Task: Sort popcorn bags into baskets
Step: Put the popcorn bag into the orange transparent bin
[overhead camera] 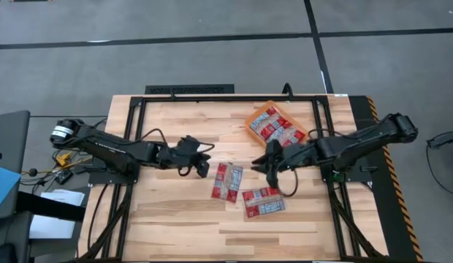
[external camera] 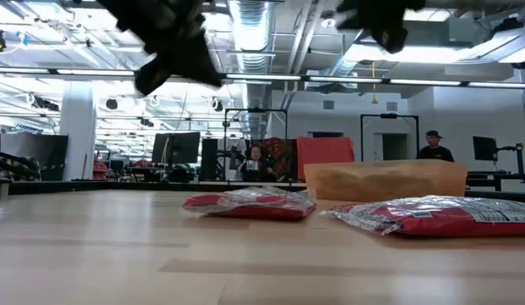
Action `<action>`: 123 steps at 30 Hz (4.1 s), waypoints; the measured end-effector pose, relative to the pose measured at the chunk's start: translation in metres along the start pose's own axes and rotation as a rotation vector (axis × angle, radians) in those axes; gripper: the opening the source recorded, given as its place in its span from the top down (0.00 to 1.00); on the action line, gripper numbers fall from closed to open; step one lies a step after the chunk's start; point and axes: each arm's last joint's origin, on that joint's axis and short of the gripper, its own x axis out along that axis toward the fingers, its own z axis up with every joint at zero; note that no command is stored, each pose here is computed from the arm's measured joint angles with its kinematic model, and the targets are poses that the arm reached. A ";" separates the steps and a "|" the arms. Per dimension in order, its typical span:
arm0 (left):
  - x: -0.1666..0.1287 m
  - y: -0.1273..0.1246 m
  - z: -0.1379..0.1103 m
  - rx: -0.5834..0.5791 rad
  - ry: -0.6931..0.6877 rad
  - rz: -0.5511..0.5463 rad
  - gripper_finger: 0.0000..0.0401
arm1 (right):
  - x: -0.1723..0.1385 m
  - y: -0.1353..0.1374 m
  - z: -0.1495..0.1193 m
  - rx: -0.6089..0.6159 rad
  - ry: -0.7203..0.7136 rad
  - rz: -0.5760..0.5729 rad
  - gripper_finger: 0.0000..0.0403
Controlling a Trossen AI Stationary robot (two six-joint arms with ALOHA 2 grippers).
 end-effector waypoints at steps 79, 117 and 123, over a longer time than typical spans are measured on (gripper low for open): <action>-0.008 -0.032 0.051 0.176 -0.494 -0.321 0.97 | -0.002 -0.034 0.061 0.041 -0.410 -0.024 0.37; -0.004 -0.026 0.055 0.035 -0.415 -0.376 0.64 | -0.008 -0.038 0.090 -0.111 -0.474 0.048 0.99; 0.000 -0.022 0.058 -0.116 -0.328 -0.469 0.45 | -0.026 -0.029 0.110 -0.335 -0.412 -0.118 0.99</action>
